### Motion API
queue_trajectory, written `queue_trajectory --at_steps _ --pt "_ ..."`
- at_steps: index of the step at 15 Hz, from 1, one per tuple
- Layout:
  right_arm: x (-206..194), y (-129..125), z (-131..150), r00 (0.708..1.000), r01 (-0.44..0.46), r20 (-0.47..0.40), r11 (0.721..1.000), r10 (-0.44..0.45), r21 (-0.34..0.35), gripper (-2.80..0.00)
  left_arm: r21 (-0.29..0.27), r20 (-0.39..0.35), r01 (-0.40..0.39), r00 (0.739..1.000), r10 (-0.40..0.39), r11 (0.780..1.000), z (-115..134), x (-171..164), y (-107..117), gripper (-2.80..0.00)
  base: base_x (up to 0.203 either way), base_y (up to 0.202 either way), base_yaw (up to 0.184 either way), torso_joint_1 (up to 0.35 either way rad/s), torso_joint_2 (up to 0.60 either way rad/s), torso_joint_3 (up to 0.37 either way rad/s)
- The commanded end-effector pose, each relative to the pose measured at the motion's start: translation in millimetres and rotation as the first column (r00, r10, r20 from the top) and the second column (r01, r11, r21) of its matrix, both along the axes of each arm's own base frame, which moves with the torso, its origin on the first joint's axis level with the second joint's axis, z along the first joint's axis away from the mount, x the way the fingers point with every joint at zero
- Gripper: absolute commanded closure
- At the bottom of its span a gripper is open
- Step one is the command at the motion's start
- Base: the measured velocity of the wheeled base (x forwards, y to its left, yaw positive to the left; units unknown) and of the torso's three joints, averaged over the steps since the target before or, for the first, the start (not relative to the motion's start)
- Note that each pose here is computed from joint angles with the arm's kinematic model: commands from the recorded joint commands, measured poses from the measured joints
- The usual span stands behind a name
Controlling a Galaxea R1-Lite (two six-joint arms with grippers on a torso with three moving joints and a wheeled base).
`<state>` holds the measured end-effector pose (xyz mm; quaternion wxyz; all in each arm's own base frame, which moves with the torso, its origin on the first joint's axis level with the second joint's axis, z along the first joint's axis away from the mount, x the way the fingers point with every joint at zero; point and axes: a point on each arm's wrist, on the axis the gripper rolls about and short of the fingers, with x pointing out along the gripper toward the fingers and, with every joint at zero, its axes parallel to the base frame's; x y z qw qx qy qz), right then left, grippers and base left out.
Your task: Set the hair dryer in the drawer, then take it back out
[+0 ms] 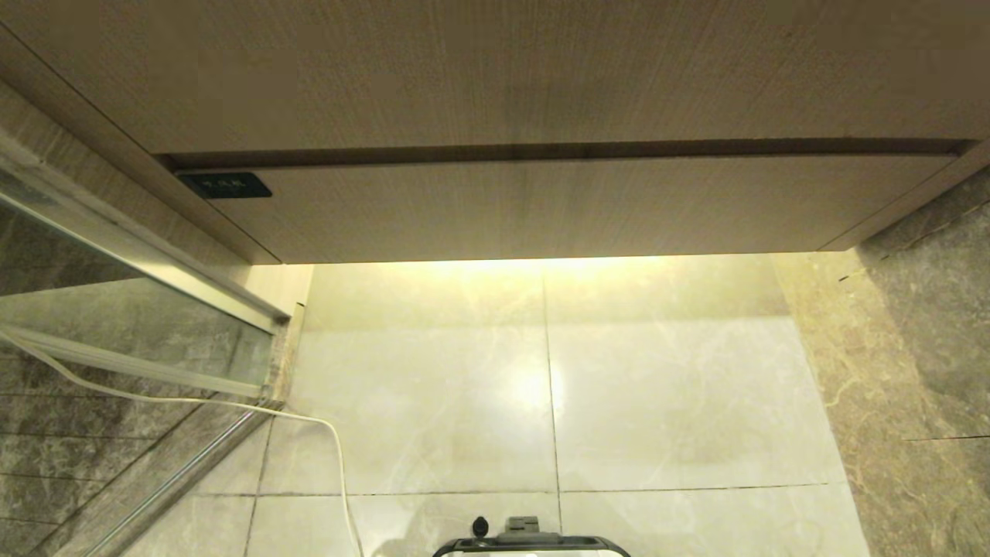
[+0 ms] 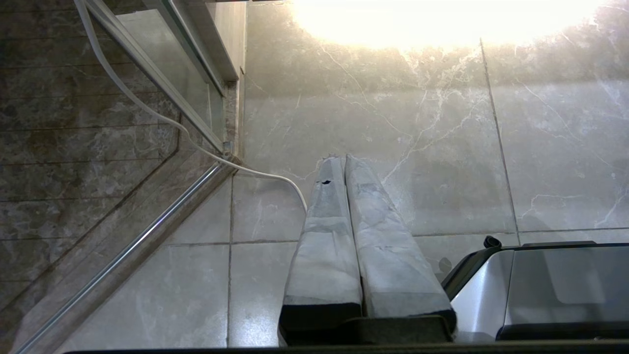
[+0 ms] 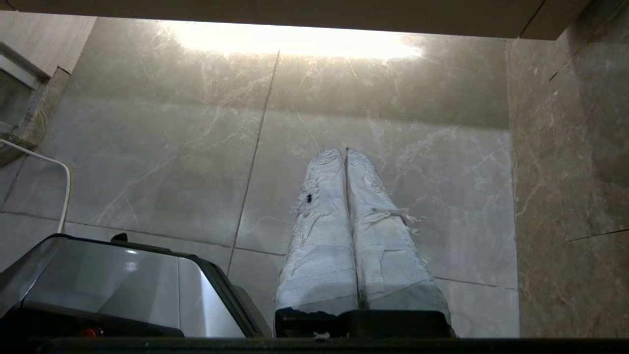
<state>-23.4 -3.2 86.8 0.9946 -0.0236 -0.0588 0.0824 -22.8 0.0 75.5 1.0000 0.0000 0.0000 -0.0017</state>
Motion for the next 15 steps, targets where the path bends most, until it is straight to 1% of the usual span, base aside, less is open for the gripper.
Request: queue_trajectory --at_steps 1,6,9,11,15 --pt "0.4 0.1 -11.7 1.0 -0.002 0.001 1.0 0.002 -0.003 0.0 0.0 -0.002 0.0 1.0 0.0 1.0 -0.4 0.1 0.0 0.0 0.0 0.0 0.0 0.0 0.0 0.0" --pt "0.4 0.0 -11.8 1.0 -0.002 -0.003 1.0 0.002 0.012 0.0 0.0 -0.002 0.0 1.0 0.0 1.0 -0.4 0.1 0.0 0.0 0.0 0.0 0.0 0.0 0.0 0.0" --pt "0.4 0.0 -11.8 1.0 -0.001 -0.002 1.0 0.001 0.003 0.0 0.0 -0.002 0.0 1.0 0.0 1.0 -0.4 0.1 0.0 0.0 0.0 0.0 0.0 0.0 0.0 0.0" --pt "0.4 0.1 -11.7 1.0 -0.001 -0.003 1.0 0.001 0.018 0.0 0.0 -0.002 0.0 1.0 0.0 1.0 -0.4 0.1 0.0 0.0 0.0 0.0 0.0 0.0 0.0 0.0" --pt "0.4 0.1 -11.8 1.0 -0.003 -0.003 1.0 0.003 0.012 0.0 0.0 -0.002 0.0 1.0 0.0 1.0 -0.4 0.1 0.0 0.0 0.0 0.0 0.0 0.0 0.0 0.0"
